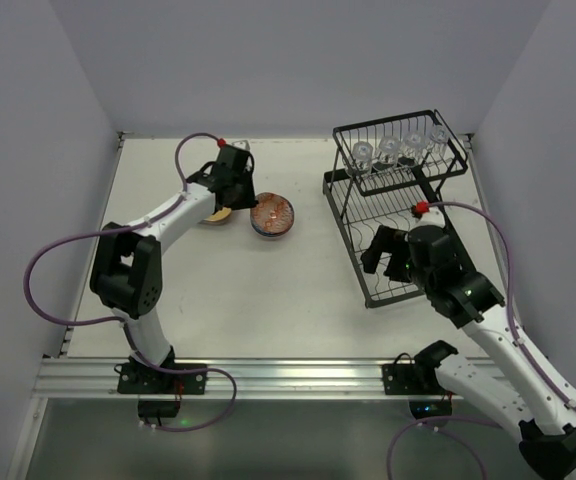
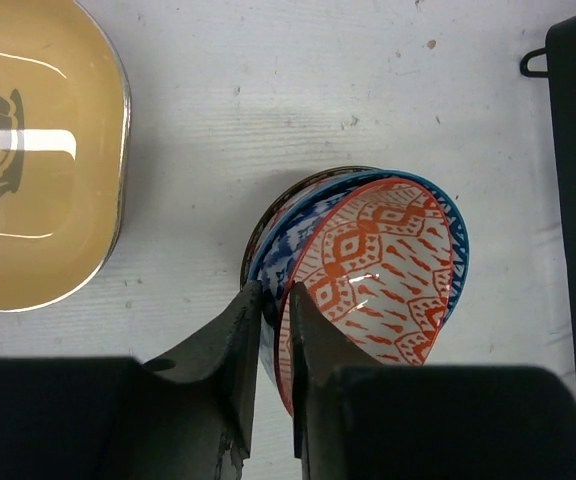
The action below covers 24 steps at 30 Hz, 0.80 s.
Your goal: Unload the mixed dishes from the dish rack
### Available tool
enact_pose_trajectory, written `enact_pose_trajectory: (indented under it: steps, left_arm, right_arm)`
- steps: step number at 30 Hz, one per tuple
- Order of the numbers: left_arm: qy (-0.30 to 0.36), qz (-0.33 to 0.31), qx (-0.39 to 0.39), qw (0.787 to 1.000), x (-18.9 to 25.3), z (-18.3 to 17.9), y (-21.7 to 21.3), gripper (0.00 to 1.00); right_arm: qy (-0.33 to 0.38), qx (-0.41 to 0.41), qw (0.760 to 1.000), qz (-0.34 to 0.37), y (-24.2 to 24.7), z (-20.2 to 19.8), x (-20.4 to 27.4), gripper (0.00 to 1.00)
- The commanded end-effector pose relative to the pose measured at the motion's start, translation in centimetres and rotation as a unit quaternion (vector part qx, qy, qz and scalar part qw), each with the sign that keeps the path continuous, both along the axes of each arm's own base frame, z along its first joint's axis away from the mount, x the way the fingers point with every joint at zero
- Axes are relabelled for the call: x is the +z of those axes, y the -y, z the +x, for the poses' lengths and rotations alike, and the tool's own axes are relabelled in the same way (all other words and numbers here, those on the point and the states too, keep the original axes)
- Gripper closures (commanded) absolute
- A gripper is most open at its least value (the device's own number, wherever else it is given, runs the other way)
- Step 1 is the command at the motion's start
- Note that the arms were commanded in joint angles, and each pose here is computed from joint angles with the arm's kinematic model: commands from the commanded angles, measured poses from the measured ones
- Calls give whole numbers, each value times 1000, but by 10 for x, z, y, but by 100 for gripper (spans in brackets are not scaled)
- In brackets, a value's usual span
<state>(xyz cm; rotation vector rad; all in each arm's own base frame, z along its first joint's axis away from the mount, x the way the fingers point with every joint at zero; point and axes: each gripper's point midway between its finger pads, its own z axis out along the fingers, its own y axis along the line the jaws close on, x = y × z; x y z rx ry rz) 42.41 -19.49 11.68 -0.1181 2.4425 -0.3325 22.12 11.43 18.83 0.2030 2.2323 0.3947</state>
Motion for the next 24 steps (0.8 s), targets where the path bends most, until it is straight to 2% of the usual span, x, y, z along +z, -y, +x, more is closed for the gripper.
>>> enact_pose_trajectory:
  steps: [1,7,11,14,15,17,20,23,24]
  left_arm:
    - [34,-12,0,999,23,8,-1,83]
    - [23,-5,0,1000,10,6,-2,95]
    - [19,-7,0,1000,3,4,-2,97]
    - [16,-5,2,1000,2,2,-3,90]
    - [21,-6,3,1000,6,1,-4,84]
    - [30,-8,4,1000,17,0,-5,78]
    - [53,-15,5,998,40,-1,-7,63]
    - [74,-20,4,997,64,-4,-9,42]
    - [79,-21,3,997,70,-4,-10,38]
  right_arm:
    - [35,12,999,12,-3,8,30,1]
    - [32,17,999,12,-6,9,30,1]
    - [23,16,1000,8,-6,9,24,1]
    - [26,16,1000,6,-5,10,26,1]
    - [28,15,999,4,-4,11,27,1]
    - [36,13,999,3,-3,14,34,1]
    - [49,13,999,-1,0,23,51,1]
    - [83,8,997,-4,6,35,82,1]
    - [90,4,996,-7,9,38,90,1]
